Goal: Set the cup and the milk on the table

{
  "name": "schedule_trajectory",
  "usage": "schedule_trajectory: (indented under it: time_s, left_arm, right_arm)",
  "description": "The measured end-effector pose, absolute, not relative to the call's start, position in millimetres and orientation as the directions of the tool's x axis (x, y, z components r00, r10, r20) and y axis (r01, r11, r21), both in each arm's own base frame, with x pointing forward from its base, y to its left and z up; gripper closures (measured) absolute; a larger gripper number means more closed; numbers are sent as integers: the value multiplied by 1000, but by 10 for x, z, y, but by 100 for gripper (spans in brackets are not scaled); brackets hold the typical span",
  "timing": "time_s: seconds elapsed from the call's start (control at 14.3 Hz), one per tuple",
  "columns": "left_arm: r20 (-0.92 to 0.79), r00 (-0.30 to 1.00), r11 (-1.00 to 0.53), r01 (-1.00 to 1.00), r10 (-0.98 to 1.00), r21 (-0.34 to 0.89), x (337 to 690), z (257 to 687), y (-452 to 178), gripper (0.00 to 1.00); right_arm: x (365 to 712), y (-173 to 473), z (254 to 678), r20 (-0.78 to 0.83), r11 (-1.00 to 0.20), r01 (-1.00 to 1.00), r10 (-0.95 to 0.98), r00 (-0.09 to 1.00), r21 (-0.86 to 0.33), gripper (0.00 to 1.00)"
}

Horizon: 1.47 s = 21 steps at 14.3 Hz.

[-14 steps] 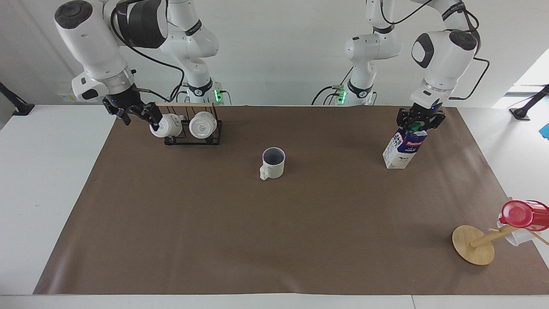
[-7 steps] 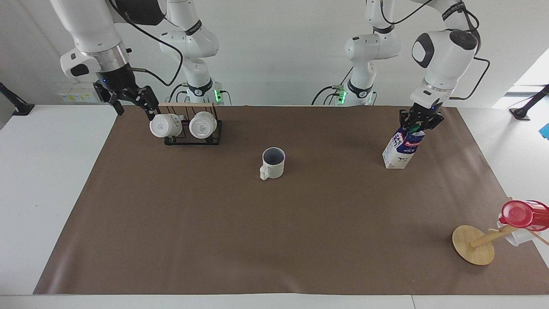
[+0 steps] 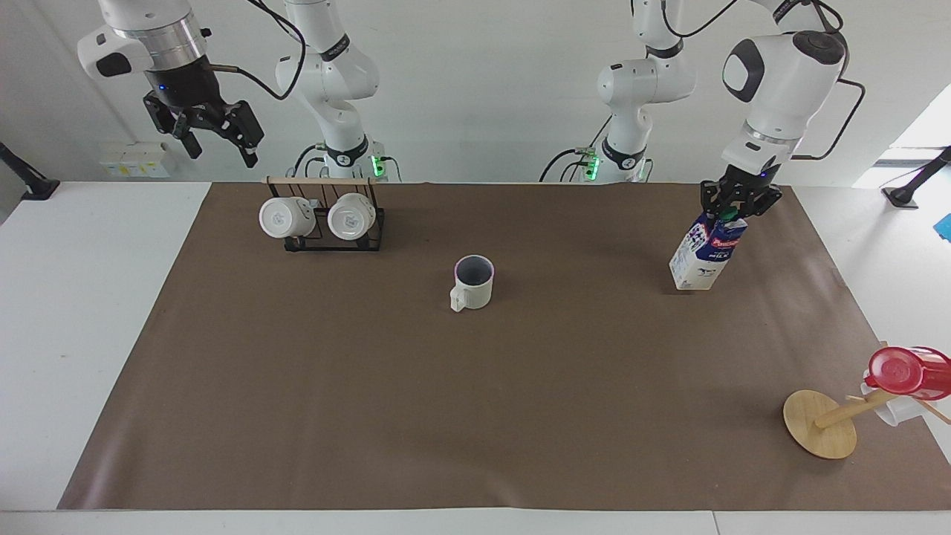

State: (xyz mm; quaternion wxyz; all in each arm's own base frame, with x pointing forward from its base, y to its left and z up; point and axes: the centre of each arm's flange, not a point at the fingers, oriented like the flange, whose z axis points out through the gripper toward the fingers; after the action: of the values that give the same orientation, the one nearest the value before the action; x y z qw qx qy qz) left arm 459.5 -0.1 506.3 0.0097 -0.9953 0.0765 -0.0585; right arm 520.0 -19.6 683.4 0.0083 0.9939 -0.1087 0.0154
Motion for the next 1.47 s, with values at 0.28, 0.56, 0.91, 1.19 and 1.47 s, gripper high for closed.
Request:
schedule_trajectory:
  time_s: [0.28, 0.56, 0.91, 1.19, 1.47]
  left_arm:
    - [100, 989, -994, -100, -104, -43, 4589, 5252, -500, 56]
    - [119, 991, -996, -50, -58, -73, 4477, 5400, -1348, 56]
    - [124, 992, -1000, -10, -12, -15, 4392, 5464, -1860, 56]
    - [112, 994, -1000, 5, 7, 18, 4343, 5271, -2322, 57]
    - [110, 994, -999, -2, 4, 52, 4387, 5089, -2646, 57]
  right_arm:
    - [5335, -170, 6718, 44, -978, -210, -210, 977, 12, 0]
    - [5337, -173, 6730, 47, -980, -198, -197, 979, 14, 0]
    - [5337, -184, 6706, 42, -983, -182, -181, 983, 16, 0]
    - [5333, -253, 6690, 38, -981, -194, -193, 980, 16, 0]
    - [5329, -256, 6696, 39, -981, -195, -194, 980, 15, 0]
